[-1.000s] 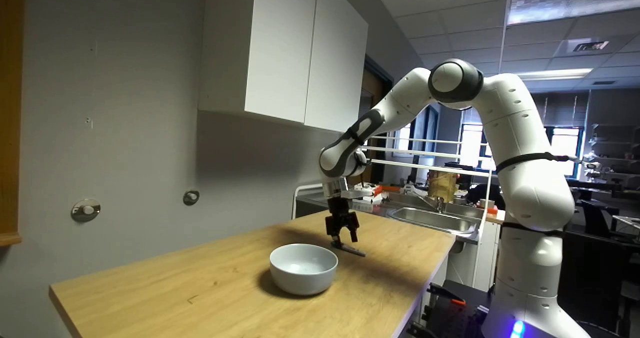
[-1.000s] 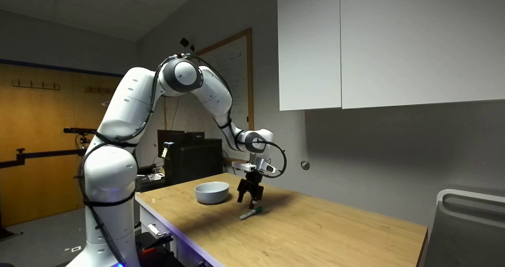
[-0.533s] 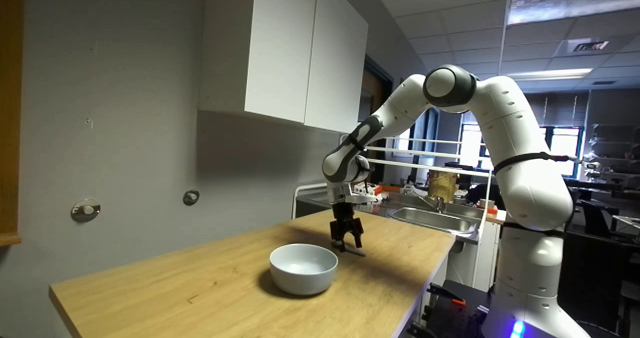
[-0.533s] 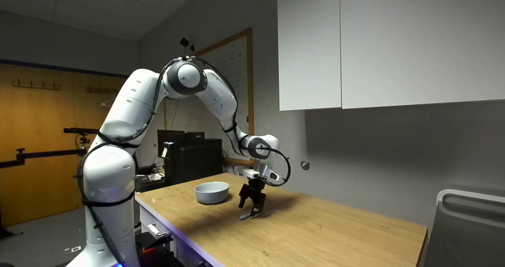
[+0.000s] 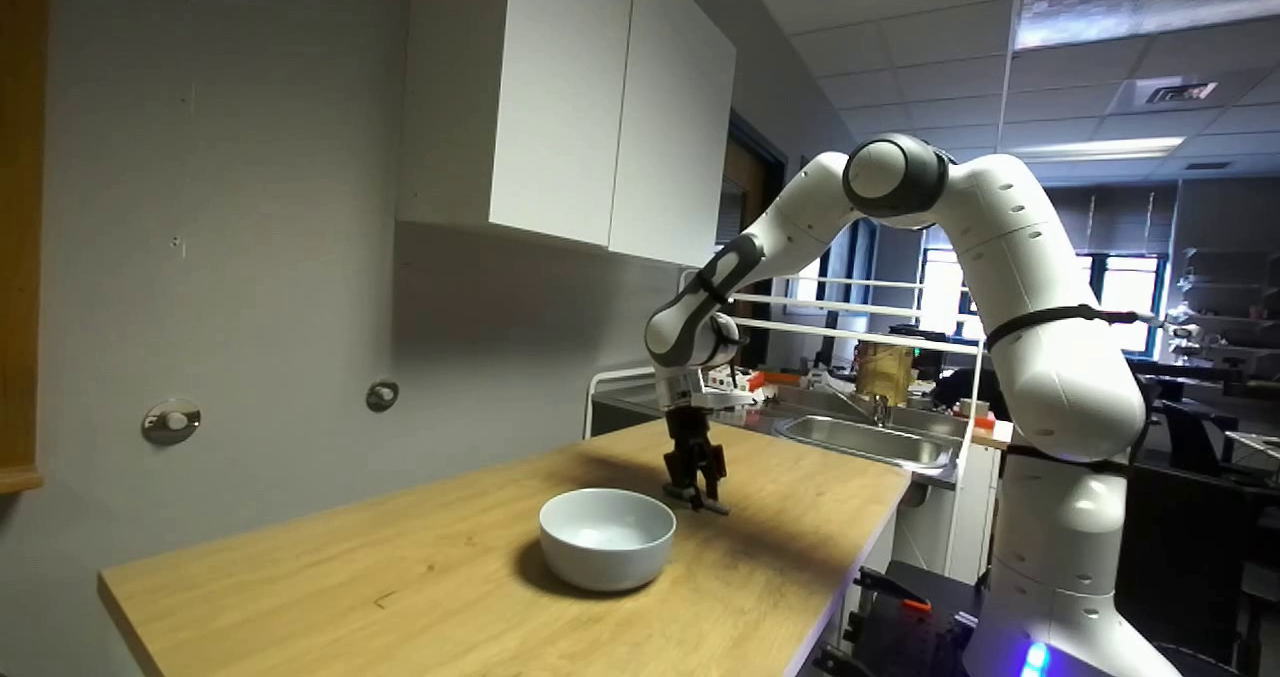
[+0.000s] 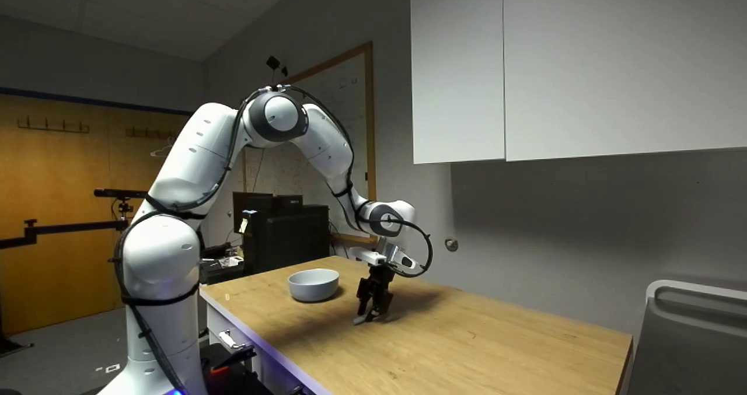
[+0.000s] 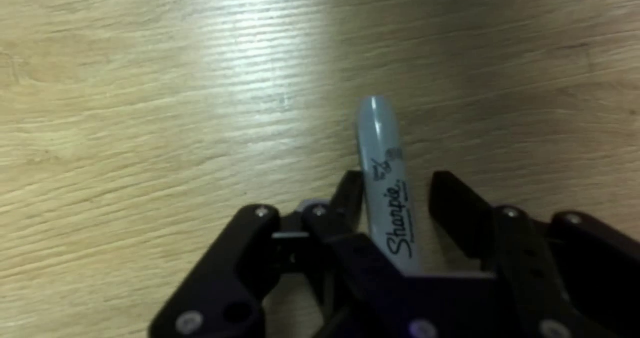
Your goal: Put the marker in the grey bowl
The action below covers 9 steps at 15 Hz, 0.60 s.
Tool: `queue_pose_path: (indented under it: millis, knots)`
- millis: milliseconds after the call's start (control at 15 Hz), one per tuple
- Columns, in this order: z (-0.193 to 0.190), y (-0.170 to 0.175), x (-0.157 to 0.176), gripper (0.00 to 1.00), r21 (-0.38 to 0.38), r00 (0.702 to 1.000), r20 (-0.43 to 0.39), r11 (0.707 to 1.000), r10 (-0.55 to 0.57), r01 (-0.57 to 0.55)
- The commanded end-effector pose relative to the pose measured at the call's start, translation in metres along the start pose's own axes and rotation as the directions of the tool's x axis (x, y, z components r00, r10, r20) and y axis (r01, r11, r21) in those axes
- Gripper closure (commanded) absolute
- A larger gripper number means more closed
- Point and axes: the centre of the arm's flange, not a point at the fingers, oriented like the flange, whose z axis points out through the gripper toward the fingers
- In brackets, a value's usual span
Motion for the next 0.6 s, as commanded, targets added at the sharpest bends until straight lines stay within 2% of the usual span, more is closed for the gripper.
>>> queue_pose_path:
  millis: [0,133,267,533]
  knots:
    - [0.000,-0.003,0.005,0.86,-0.017,1.000,-0.001,1.000,-0.002,0.002]
    - [-0.004,-0.006,0.002,0.87,-0.033,1.000,-0.012,0.999,0.004,-0.005]
    - [-0.009,-0.010,-0.003,0.91,-0.057,0.999,-0.033,0.998,0.020,-0.022]
    - [-0.040,-0.039,-0.021,0.88,-0.130,0.982,-0.162,0.984,0.096,-0.118]
